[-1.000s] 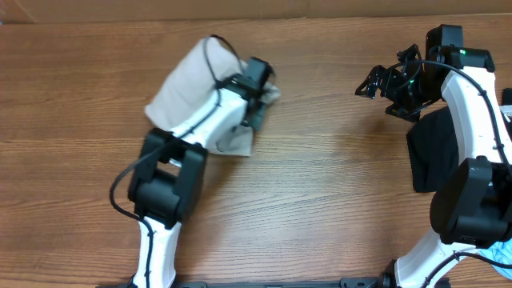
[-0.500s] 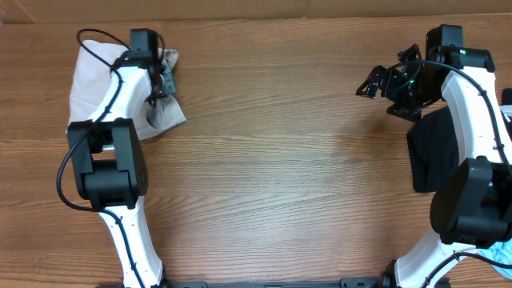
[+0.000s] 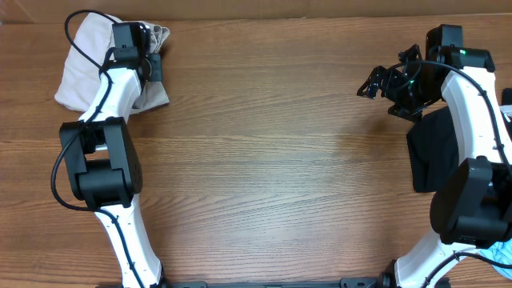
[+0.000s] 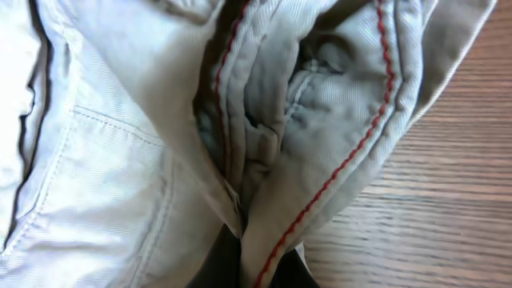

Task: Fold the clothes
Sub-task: 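Drag the folded beige shorts to the upper-left table corner with left gripper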

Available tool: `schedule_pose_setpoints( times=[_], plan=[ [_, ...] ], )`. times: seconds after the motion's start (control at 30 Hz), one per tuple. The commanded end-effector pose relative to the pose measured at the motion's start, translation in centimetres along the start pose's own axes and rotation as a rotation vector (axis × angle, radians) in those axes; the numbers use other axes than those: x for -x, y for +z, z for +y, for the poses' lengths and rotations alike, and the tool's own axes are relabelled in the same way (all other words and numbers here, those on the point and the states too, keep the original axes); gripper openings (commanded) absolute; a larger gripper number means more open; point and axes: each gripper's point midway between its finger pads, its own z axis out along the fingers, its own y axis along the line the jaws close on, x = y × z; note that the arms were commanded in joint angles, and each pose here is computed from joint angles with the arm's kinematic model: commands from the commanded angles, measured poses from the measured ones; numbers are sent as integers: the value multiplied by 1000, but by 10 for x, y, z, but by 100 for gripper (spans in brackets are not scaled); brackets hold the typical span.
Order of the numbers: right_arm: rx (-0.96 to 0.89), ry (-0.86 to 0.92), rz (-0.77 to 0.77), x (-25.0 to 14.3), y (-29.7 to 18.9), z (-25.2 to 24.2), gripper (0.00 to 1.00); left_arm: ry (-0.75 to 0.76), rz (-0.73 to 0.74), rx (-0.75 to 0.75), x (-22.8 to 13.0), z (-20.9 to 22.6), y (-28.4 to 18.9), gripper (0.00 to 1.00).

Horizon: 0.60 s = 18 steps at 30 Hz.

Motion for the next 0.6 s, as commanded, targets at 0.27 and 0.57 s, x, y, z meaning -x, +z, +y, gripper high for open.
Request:
schedule_pose_setpoints(
  times=[0.27, 0.57],
  plan=[
    [5, -23, -57, 8, -18, 8, 99, -256, 52, 69, -32, 22, 38, 4],
    [4, -21, -53, 7, -18, 8, 99, -436, -16, 59, -24, 21, 53, 4]
  ],
)
